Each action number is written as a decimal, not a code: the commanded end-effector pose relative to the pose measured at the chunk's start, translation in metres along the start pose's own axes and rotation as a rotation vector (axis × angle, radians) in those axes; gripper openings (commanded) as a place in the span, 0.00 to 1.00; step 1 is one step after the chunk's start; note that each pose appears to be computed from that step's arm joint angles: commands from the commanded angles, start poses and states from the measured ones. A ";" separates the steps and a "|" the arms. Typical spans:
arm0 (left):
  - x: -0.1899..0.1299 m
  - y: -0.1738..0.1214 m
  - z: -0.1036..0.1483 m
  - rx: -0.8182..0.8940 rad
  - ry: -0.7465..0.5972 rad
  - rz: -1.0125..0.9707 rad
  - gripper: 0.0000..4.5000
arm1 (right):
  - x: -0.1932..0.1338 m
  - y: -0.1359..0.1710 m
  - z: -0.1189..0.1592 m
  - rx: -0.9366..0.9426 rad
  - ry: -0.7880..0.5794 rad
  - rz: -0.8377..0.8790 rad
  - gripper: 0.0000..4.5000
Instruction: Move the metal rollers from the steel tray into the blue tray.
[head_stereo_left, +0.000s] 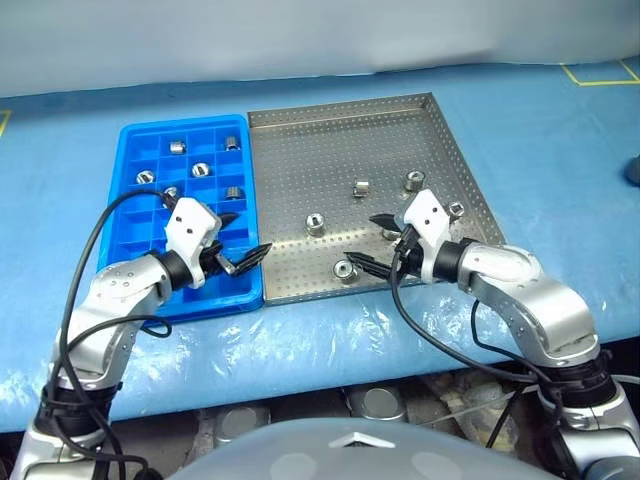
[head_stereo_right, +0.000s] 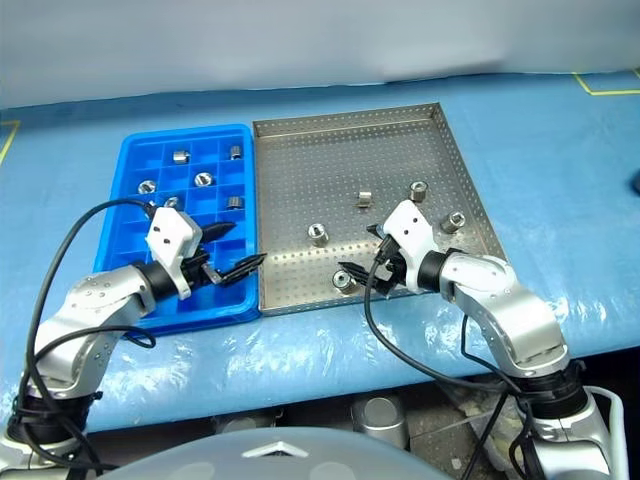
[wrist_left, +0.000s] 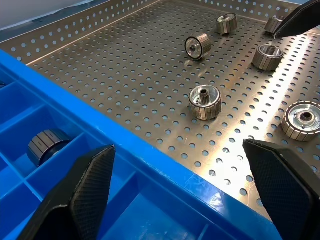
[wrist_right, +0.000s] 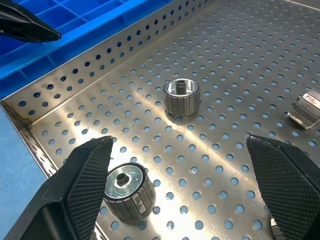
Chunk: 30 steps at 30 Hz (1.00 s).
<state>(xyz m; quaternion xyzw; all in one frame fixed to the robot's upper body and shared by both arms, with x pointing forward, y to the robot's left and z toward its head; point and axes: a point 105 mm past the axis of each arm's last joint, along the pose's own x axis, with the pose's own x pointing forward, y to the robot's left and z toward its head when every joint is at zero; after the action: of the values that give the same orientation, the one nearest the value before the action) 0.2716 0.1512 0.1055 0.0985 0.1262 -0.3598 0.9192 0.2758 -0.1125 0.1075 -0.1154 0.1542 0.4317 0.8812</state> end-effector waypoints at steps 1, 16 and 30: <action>-0.007 0.000 0.010 0.047 -0.015 0.008 0.99 | -0.006 -0.004 0.009 -0.048 -0.023 -0.037 1.00; -0.016 0.006 0.011 0.056 -0.009 0.029 0.99 | -0.014 -0.017 0.004 -0.063 -0.009 -0.109 1.00; -0.017 0.006 0.011 0.049 -0.015 0.032 0.99 | -0.016 -0.016 0.005 -0.061 -0.014 -0.117 1.00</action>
<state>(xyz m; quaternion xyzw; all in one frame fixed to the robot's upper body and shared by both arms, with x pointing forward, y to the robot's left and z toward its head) 0.2673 0.1651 0.1070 0.1117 0.1342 -0.3454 0.9221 0.2802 -0.1323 0.1050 -0.1419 0.1573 0.3876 0.8972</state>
